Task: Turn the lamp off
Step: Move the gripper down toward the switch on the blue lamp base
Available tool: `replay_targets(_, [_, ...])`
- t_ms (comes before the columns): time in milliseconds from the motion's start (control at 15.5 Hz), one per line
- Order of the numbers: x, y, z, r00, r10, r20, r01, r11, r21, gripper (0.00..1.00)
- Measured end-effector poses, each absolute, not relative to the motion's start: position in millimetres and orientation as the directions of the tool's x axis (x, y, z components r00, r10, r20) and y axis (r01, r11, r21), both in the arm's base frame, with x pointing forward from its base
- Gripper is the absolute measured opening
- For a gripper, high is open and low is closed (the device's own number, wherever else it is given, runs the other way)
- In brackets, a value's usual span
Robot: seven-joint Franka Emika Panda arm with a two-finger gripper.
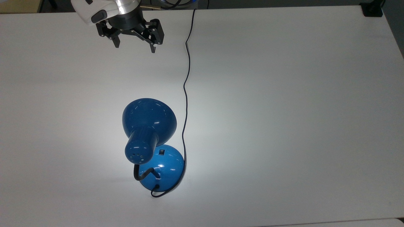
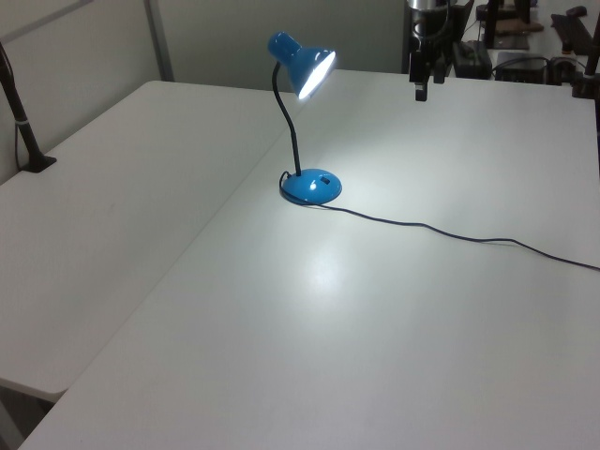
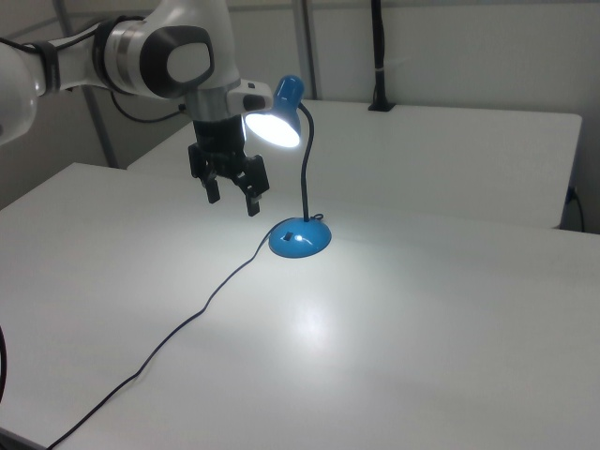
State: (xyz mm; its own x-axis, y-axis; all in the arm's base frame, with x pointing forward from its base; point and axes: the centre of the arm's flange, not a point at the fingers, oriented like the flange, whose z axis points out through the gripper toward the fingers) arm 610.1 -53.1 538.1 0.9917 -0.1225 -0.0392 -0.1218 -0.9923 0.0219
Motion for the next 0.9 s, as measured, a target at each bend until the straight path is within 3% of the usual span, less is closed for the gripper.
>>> replay_targets(643, [610, -69, 543, 0.989, -0.149, -0.028, -0.148, -0.989, 0.024, 1.0])
replay_targets(836, [627, -68, 530, 0.989, -0.142, 0.036, -0.143, -0.989, 0.031, 0.99])
replay_targets(901, [640, -64, 512, 0.99, -0.133, 0.055, -0.136, -0.99, 0.04, 0.82])
